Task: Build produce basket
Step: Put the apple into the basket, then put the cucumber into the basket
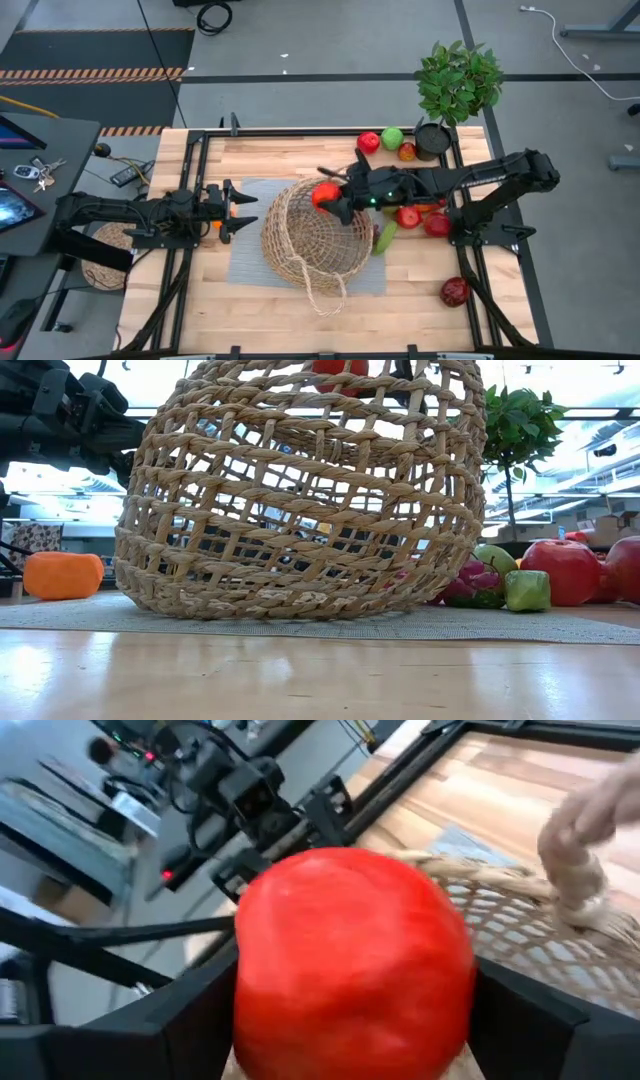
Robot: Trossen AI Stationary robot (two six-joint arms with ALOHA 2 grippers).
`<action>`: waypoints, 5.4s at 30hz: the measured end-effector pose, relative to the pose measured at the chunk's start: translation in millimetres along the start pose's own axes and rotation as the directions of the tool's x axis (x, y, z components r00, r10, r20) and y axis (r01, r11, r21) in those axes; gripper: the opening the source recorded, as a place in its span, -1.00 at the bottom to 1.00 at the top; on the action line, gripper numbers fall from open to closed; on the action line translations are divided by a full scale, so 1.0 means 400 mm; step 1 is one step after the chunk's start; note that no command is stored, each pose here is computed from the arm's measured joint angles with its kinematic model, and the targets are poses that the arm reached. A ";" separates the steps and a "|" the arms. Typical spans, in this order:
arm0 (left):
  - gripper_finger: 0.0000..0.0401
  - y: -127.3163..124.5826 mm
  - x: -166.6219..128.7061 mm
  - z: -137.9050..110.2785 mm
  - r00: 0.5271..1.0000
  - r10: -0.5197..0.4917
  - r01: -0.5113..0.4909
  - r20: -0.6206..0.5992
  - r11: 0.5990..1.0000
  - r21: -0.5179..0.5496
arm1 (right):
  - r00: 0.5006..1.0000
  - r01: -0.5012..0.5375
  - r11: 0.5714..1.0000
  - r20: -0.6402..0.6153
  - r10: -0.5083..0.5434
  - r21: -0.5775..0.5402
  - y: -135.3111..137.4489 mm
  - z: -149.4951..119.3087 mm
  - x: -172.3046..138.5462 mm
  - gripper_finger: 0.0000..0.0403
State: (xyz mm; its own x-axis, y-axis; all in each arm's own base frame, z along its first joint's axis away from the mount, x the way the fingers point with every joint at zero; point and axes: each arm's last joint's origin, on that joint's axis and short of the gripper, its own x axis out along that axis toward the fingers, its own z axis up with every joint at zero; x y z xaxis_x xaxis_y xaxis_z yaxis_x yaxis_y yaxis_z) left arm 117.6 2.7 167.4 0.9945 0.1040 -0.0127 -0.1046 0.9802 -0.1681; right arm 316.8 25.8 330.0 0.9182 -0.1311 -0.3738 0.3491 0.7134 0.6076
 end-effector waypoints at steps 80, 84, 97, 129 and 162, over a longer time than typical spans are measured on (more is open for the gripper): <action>0.43 0.000 0.000 -0.001 1.000 0.001 -0.001 -0.004 1.000 0.000 | 0.806 -0.043 0.774 -0.480 -0.346 -0.631 -0.045 -0.241 0.151 0.71; 0.43 0.000 0.000 -0.001 1.000 0.001 -0.001 -0.004 1.000 0.000 | 0.808 -0.047 0.777 -0.481 -0.339 -0.627 -0.032 -0.230 0.149 0.90; 0.43 0.000 0.000 -0.001 1.000 0.001 -0.001 -0.004 1.000 0.000 | 0.883 0.051 0.698 -0.295 -0.366 -0.714 0.089 -0.105 -0.014 0.86; 0.43 0.000 0.000 -0.001 1.000 0.001 -0.001 -0.004 1.000 0.000 | 0.851 0.121 0.830 -0.373 -0.369 -0.544 -0.071 -0.204 -0.338 0.86; 0.43 0.000 0.000 -0.001 1.000 0.001 -0.001 -0.005 1.000 0.000 | 0.672 -0.184 0.511 -0.487 -0.558 -0.839 -0.298 -0.406 -0.084 0.80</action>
State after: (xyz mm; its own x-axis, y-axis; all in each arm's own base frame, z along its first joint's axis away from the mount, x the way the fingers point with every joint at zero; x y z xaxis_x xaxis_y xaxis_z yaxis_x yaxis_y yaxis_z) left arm 117.5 2.7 166.9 0.9944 0.1040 -0.0173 -0.1054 0.9801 -0.1680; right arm 213.9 56.9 156.3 0.3313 -0.1507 -0.9314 -0.1473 0.9668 -0.2088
